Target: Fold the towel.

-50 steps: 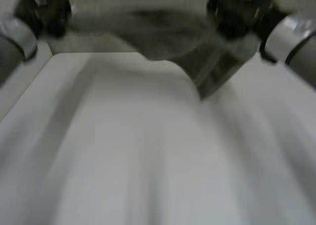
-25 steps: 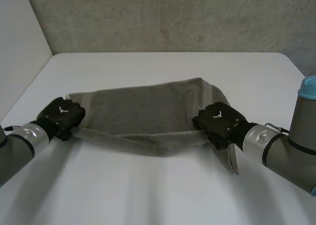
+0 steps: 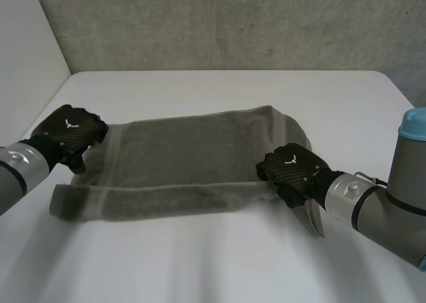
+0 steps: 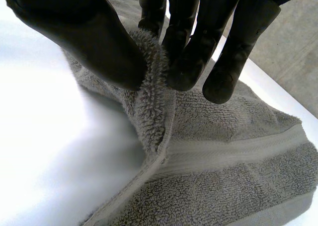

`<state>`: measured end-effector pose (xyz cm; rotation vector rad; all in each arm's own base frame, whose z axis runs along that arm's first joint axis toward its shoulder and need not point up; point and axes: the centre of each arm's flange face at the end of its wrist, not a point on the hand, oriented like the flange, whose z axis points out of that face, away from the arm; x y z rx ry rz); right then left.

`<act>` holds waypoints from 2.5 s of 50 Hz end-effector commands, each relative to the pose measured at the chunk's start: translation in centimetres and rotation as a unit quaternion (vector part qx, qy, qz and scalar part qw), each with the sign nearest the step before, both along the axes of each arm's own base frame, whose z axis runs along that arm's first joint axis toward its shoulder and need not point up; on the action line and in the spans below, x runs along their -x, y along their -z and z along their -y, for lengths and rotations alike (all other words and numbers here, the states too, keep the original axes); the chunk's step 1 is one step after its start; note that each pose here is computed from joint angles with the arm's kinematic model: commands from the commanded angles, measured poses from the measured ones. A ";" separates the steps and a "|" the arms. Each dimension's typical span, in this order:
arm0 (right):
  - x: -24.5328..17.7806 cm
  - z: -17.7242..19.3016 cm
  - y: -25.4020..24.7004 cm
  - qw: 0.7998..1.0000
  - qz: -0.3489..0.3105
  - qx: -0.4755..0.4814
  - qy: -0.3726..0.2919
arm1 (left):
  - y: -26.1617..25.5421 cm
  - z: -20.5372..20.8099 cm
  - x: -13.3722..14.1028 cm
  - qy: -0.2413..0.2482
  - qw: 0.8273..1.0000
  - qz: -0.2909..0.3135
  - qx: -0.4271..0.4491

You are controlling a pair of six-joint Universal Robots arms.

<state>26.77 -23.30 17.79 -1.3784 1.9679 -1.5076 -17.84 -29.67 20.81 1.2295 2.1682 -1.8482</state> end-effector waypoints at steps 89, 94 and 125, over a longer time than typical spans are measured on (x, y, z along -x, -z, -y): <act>2.2 0.2 4.7 0.974 0.046 -0.139 0.171 | 4.0 -0.2 -5.6 -0.075 0.982 0.014 -0.174; 2.2 0.5 5.0 0.968 0.059 -0.152 0.190 | 3.8 0.0 -5.8 -0.076 0.982 0.004 -0.171; 5.6 -0.8 -12.7 0.992 -0.025 0.040 0.120 | -8.5 -2.7 -6.5 -0.054 0.985 -0.153 -0.053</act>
